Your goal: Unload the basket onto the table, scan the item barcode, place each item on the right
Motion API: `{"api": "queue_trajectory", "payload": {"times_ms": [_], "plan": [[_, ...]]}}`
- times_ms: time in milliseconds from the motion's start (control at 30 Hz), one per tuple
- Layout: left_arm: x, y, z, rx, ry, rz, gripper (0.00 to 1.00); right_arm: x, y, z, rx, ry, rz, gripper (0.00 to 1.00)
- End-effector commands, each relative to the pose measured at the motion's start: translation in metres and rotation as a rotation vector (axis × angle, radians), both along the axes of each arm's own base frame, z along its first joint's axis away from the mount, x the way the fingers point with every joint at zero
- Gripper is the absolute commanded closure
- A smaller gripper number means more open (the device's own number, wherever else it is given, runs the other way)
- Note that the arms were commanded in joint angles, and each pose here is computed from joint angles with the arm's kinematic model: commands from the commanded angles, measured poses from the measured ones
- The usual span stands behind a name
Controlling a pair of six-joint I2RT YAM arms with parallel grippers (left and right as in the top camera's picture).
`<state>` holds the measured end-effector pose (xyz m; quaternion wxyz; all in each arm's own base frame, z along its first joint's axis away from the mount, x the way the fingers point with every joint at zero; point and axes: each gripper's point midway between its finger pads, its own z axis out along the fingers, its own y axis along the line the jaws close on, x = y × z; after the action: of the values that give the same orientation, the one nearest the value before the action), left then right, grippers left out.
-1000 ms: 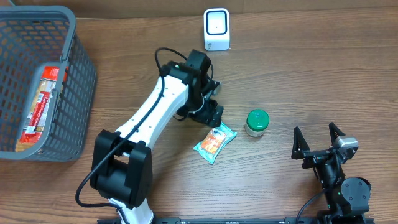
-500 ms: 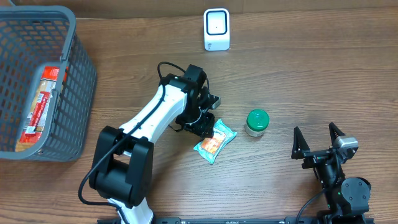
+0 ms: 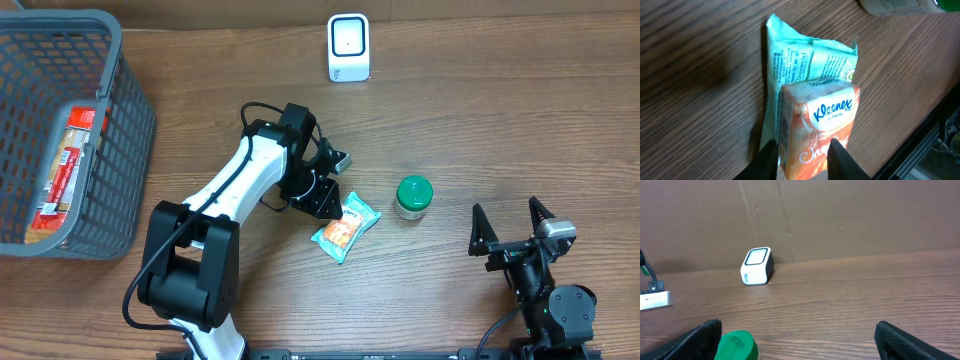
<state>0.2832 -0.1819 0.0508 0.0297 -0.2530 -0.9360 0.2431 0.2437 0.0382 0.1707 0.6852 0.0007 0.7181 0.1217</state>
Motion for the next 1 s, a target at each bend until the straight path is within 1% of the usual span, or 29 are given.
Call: {"api": "queue_trajectory", "payload": {"times_ms": [0,100,367,400,467,600,667,833,967], "plan": [[-0.010,-0.001,-0.009,-0.028,0.032,-0.012,0.74,0.001,-0.002,-0.004,-0.003,0.005,-0.012,0.00],[-0.015,0.001,-0.015,-0.024,0.045,-0.007,0.73,0.001,-0.002,-0.004,-0.003,0.005,-0.012,0.00],[-0.016,-0.006,-0.023,-0.074,0.043,0.014,0.80,0.001,-0.003,-0.004,-0.003,0.005,-0.012,0.00],[-0.017,-0.006,-0.025,-0.072,0.044,0.023,0.83,0.001,-0.003,-0.004,-0.003,0.005,-0.012,0.00],[-0.016,-0.006,-0.026,-0.071,0.045,0.031,0.96,0.001,-0.002,-0.004,-0.003,0.005,-0.012,0.00],[-0.013,-0.005,-0.021,-0.068,0.046,0.034,0.96,0.001,-0.002,-0.004,-0.003,0.005,-0.012,0.00],[-0.008,-0.005,-0.011,-0.067,0.046,0.041,0.96,0.001,-0.002,-0.004,-0.003,0.005,-0.012,0.00],[0.022,-0.002,0.026,-0.053,-0.024,0.064,0.96,0.001,-0.002,-0.004,-0.003,0.005,-0.012,0.00],[0.047,0.020,0.043,0.114,-0.112,0.159,0.96,0.001,-0.002,-0.004,-0.003,0.005,-0.012,0.00]]}}
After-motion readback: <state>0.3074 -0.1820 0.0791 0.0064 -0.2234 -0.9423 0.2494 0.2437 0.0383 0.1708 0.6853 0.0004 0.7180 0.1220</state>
